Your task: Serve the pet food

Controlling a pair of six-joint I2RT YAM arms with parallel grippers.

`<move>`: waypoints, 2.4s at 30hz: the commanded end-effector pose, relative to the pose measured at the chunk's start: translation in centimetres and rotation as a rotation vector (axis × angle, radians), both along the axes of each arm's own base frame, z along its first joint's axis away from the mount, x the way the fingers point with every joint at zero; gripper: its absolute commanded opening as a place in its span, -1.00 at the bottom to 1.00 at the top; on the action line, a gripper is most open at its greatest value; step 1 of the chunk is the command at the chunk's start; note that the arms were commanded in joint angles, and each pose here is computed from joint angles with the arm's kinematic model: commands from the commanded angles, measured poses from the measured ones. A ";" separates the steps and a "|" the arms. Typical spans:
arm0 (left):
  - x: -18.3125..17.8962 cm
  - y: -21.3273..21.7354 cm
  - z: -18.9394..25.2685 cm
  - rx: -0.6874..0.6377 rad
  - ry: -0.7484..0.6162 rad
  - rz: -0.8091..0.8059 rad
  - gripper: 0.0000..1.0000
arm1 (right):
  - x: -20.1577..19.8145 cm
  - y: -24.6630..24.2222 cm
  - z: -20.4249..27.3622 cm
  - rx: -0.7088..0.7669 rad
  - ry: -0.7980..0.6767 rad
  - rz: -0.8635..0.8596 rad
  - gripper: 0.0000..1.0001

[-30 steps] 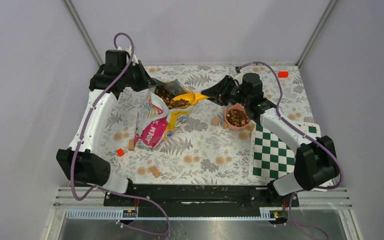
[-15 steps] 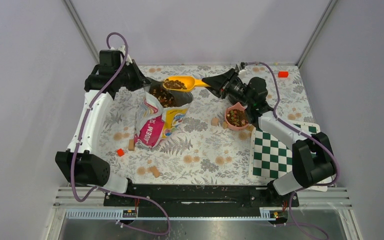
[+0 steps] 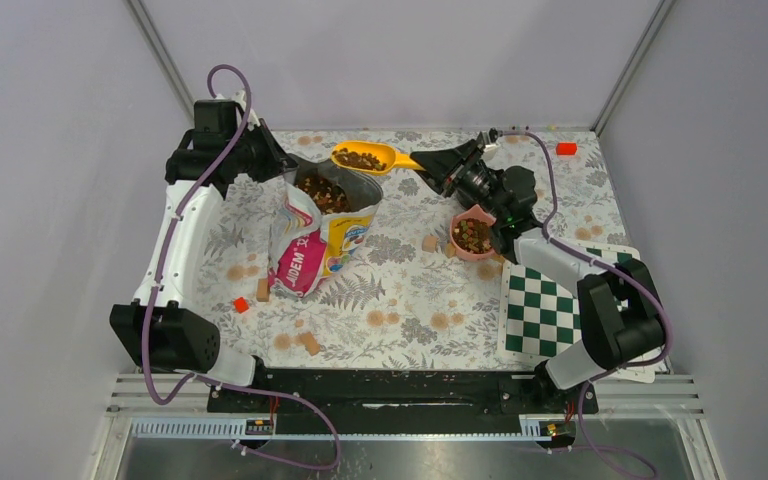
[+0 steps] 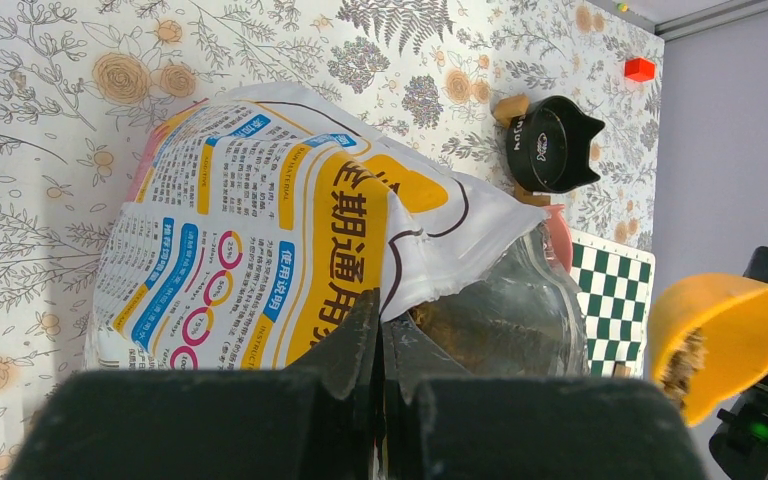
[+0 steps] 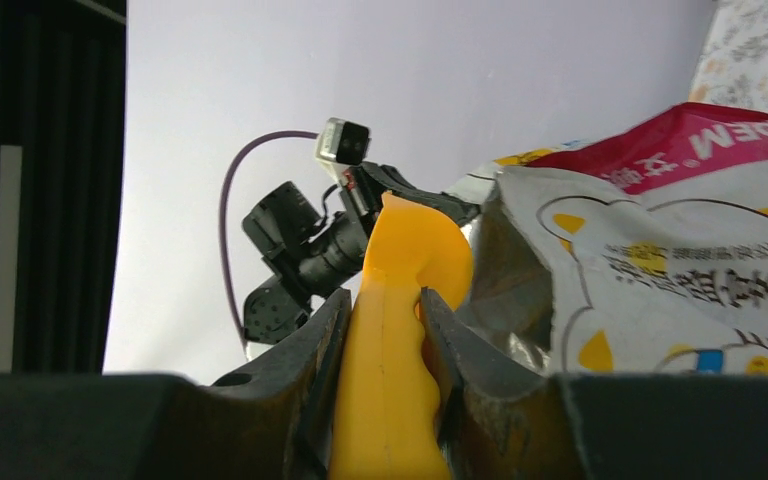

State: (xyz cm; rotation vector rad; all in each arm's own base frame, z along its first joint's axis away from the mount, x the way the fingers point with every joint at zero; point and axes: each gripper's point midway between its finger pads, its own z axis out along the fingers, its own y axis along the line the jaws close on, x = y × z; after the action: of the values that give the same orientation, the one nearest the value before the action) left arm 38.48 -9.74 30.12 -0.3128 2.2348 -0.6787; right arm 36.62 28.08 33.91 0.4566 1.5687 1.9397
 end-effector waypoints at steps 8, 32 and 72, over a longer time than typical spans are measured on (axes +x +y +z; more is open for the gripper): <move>-0.2 0.3 4.5 -0.020 -0.166 -0.002 -1.00 | -0.6 -6.0 -0.7 -0.067 -0.045 -0.241 -1.00; -0.5 0.5 3.1 -0.015 -0.141 0.001 -1.00 | -5.8 -22.6 -15.4 -0.450 0.268 -0.823 -1.00; -0.4 -0.5 3.5 -0.064 -0.134 -0.038 -1.00 | -5.8 -24.9 -9.7 -1.257 0.105 -0.727 -1.00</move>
State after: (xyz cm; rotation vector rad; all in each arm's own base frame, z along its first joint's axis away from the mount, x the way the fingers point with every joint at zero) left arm 38.20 -9.71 29.85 -0.3014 2.2084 -0.7038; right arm 30.26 2.94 21.34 0.5553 1.9786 0.2884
